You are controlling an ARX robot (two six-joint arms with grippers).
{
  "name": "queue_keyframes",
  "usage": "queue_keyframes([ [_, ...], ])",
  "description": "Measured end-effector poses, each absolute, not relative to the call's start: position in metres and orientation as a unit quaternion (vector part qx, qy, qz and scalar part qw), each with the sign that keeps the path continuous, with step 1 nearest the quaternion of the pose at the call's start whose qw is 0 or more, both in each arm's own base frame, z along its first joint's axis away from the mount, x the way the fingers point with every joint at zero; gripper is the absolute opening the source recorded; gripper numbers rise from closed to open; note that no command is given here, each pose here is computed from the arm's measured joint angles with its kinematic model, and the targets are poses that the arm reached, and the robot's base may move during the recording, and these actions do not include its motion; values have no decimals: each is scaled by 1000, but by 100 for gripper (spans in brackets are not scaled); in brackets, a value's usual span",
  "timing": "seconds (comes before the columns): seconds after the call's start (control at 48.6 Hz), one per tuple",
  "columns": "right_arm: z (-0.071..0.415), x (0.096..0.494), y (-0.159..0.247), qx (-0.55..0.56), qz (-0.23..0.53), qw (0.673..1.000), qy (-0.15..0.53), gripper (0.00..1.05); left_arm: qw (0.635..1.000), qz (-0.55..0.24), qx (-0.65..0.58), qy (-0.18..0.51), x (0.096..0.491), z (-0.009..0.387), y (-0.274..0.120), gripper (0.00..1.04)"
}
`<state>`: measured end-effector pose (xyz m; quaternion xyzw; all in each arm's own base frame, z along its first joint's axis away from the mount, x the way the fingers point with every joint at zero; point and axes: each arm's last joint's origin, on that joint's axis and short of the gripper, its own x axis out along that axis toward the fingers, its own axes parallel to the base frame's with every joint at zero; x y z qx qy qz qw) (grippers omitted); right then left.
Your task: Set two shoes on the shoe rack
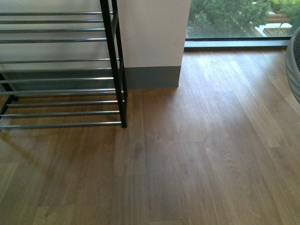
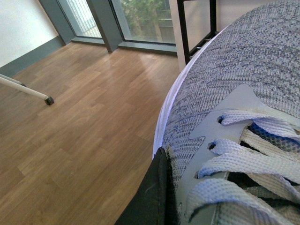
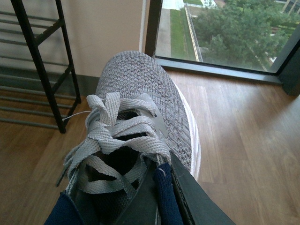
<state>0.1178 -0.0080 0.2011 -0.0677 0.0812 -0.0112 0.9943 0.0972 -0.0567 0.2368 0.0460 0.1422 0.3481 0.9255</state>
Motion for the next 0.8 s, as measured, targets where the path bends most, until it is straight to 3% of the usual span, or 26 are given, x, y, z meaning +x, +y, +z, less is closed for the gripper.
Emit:
queue_keyframes([
  [0.802, 201, 118, -8, -67, -7, 994, 81, 1, 926, 348, 46, 141, 97, 237, -57, 3],
])
